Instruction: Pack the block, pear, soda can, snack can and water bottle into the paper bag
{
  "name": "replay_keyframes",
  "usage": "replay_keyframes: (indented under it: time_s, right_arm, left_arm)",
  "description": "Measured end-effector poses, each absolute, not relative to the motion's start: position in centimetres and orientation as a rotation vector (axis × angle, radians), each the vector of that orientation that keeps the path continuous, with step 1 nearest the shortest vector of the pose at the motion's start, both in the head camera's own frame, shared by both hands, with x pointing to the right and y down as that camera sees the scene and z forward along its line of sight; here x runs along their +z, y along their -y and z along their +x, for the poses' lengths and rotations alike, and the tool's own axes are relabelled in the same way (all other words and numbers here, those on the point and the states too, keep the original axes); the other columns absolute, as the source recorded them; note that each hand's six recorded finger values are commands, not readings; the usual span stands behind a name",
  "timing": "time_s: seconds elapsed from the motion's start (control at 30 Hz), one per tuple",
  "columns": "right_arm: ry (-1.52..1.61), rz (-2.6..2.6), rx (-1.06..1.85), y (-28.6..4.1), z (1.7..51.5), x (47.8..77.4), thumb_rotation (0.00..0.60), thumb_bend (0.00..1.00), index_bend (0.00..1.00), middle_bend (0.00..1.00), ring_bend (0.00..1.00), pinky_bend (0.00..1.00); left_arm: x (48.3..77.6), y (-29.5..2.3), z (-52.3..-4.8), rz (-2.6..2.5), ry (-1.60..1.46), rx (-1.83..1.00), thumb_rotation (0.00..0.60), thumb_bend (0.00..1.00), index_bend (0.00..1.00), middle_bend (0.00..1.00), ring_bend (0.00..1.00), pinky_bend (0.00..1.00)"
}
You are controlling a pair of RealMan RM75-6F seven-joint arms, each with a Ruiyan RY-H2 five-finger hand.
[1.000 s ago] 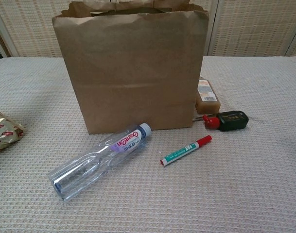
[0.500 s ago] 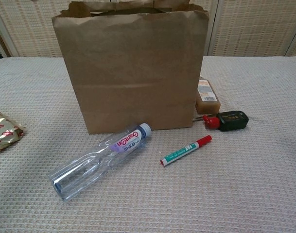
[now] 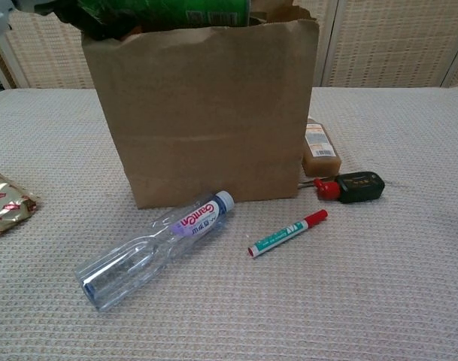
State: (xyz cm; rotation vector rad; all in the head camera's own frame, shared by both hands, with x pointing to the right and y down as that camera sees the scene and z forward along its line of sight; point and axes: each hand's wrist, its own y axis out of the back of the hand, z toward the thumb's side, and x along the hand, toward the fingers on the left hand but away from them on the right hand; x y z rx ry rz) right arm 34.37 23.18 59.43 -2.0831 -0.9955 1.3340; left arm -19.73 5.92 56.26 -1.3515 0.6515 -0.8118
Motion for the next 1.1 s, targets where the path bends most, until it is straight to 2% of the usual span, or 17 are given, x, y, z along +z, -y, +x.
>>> replay_keyframes:
  time_s: [0.17,0.27,0.6,0.93,1.1]
  right_arm:
    - [1.002,-2.082,1.331,-23.1,34.4,59.4,0.6,0.03,0.0,0.01,0.0,0.02]
    - [1.001,-2.084,1.333,-23.1,34.4,59.4,0.6,0.03,0.0,0.01,0.0,0.02]
    - [1.019,-2.084,1.327,-23.0,34.6,59.2,0.6,0.03,0.0,0.01,0.0,0.02]
    - [1.029,-2.073,1.328,-22.9,34.9,59.0,0.6,0.03,0.0,0.01,0.0,0.02]
    - [1.03,-2.072,1.328,-22.9,34.9,59.0,0.6,0.03,0.0,0.01,0.0,0.02]
  left_arm:
    - [56.2,-6.0,-18.2,-1.361,-0.691,-0.815,0.6,0.42,0.0,0.0,0.0,0.13]
    - [56.0,-5.8,-17.5,-1.37,-0.714,-0.817,0.6,0.39,0.0,0.0,0.0,0.12]
    - [55.8,-6.0,-17.3,-1.408,-0.757,-0.841,0.6,0.39,0.0,0.0,0.0,0.11]
    - [53.5,-8.0,-21.8,-1.601,-0.997,-0.932,0.6,0.4,0.0,0.0,0.0,0.12]
    - [52.3,-11.4,-26.5,-1.758,-1.199,-1.058,0.6,0.42,0.0,0.0,0.0,0.13]
